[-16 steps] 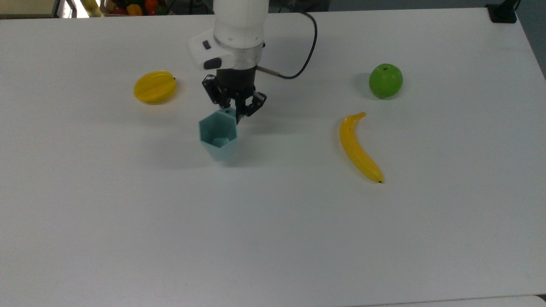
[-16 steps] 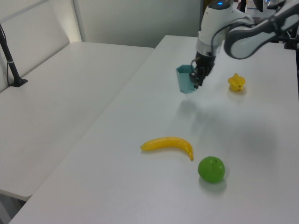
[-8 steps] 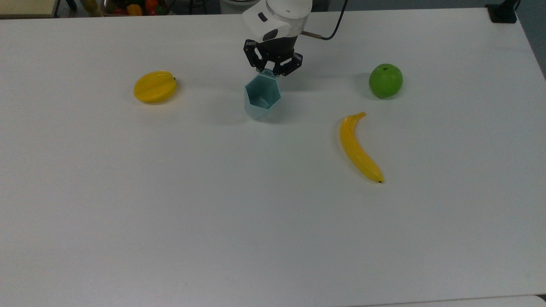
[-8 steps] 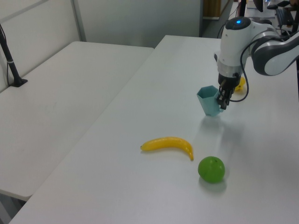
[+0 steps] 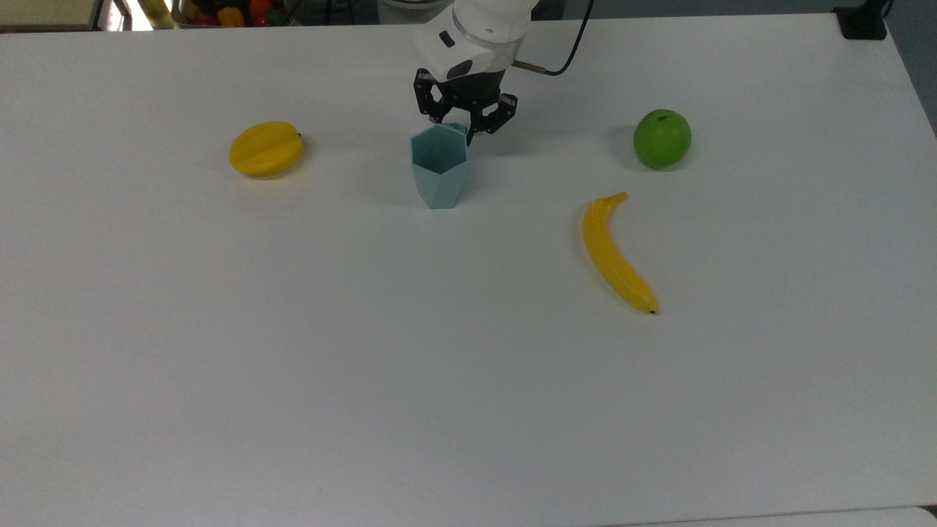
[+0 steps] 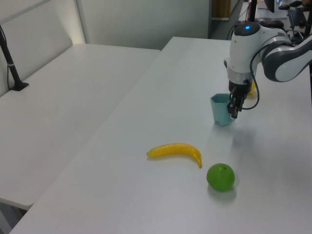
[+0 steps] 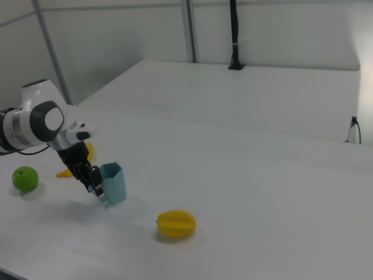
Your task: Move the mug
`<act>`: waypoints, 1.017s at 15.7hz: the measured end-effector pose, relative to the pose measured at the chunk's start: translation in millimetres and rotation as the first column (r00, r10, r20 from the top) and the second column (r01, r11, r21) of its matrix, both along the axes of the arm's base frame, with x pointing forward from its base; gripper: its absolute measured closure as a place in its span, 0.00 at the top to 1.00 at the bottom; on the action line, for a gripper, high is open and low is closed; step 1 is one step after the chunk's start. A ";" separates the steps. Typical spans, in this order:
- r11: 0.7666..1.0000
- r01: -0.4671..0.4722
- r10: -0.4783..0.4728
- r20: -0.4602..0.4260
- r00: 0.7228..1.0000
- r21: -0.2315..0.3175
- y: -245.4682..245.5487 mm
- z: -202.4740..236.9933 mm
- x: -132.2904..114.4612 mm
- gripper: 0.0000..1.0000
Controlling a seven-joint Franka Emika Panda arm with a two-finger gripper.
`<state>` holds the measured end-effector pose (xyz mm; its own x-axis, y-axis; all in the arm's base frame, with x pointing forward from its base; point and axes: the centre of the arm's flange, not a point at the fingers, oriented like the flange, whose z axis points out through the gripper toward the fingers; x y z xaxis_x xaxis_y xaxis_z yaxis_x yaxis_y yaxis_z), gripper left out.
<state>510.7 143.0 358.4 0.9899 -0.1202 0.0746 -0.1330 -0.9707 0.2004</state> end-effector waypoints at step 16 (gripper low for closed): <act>0.982 -0.102 0.113 -0.063 0.992 0.162 -81.4 237.8 41.7 1.00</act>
<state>552.4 61.6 596.2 0.9998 -0.0175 -0.0079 -0.0171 -0.9987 0.0483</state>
